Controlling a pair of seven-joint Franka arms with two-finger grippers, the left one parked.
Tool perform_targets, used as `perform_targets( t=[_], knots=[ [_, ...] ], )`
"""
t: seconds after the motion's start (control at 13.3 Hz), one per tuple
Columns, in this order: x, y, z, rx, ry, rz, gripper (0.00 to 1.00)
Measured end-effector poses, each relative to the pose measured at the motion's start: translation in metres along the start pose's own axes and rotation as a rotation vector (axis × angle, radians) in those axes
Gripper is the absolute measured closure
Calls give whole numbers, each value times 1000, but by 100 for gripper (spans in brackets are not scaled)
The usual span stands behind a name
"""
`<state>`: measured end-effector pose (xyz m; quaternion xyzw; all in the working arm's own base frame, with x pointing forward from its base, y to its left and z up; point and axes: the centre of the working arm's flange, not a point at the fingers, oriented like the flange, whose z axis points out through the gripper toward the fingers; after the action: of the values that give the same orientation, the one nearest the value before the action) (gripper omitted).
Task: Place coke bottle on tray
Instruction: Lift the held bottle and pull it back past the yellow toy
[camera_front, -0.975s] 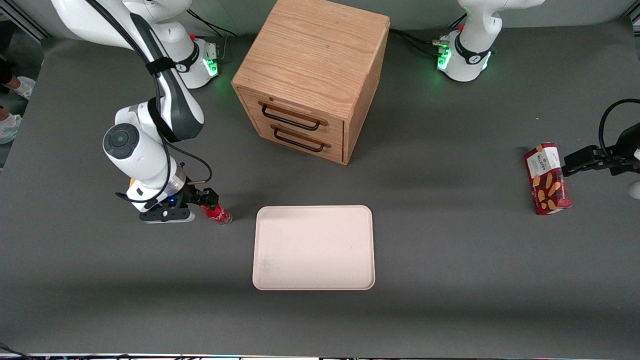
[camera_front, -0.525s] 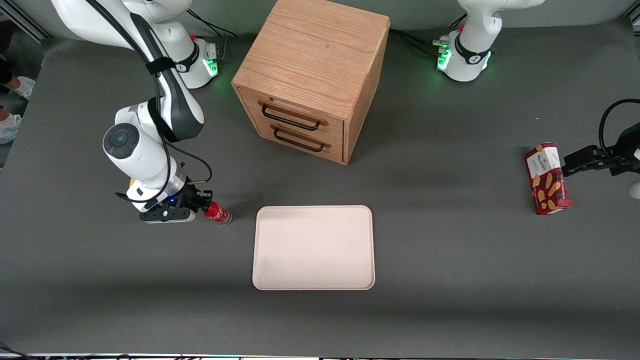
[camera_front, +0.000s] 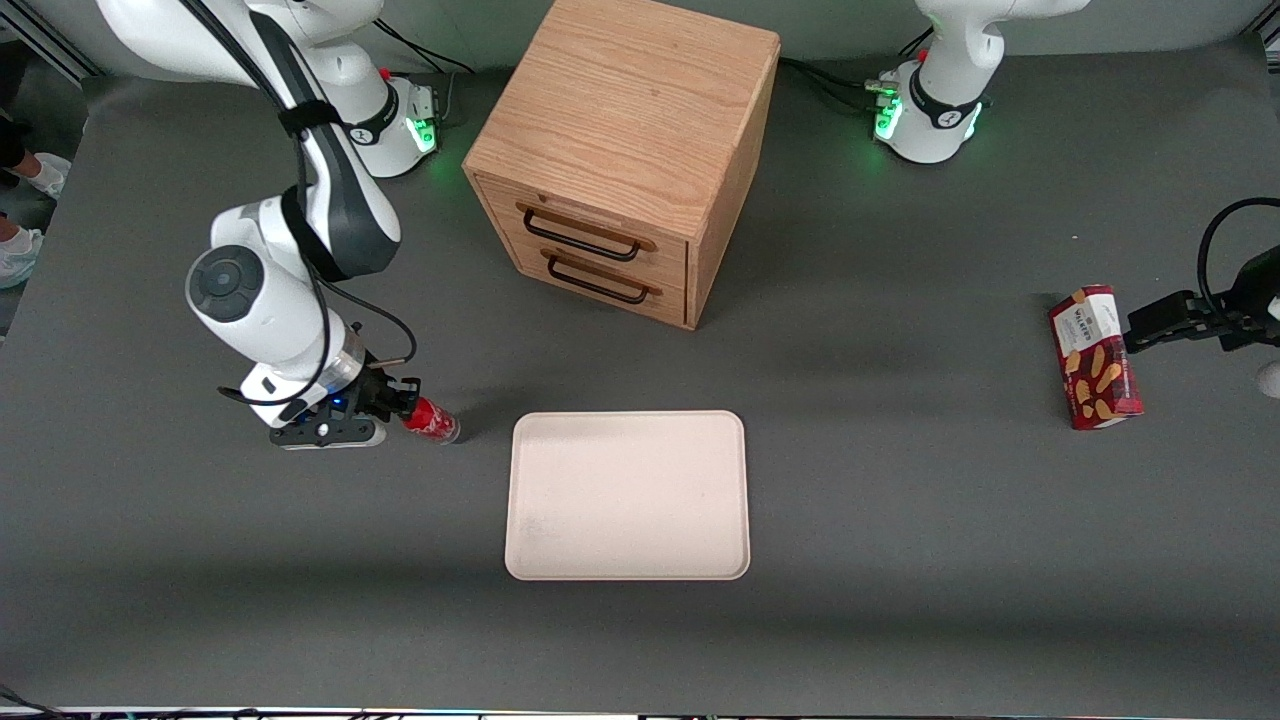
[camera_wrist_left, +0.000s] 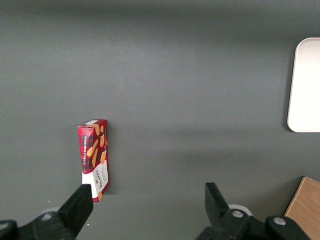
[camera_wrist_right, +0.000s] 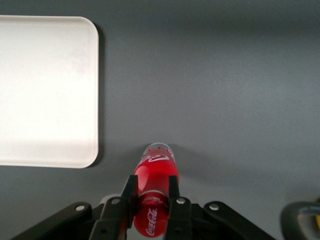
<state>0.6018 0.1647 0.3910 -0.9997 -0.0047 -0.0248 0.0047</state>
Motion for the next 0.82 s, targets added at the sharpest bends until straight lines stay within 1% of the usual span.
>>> perform_targets(
  t=[0.22, 0.45, 0.6, 0.82],
  knots=[
    [9, -3, -69, -10, -51, -2, 71],
    [7, -2, -139, -21, -99, -2, 71],
    [2, 0, -175, -24, -113, -2, 71],
    [2, 3, -197, -17, -110, 4, 71]
  ],
)
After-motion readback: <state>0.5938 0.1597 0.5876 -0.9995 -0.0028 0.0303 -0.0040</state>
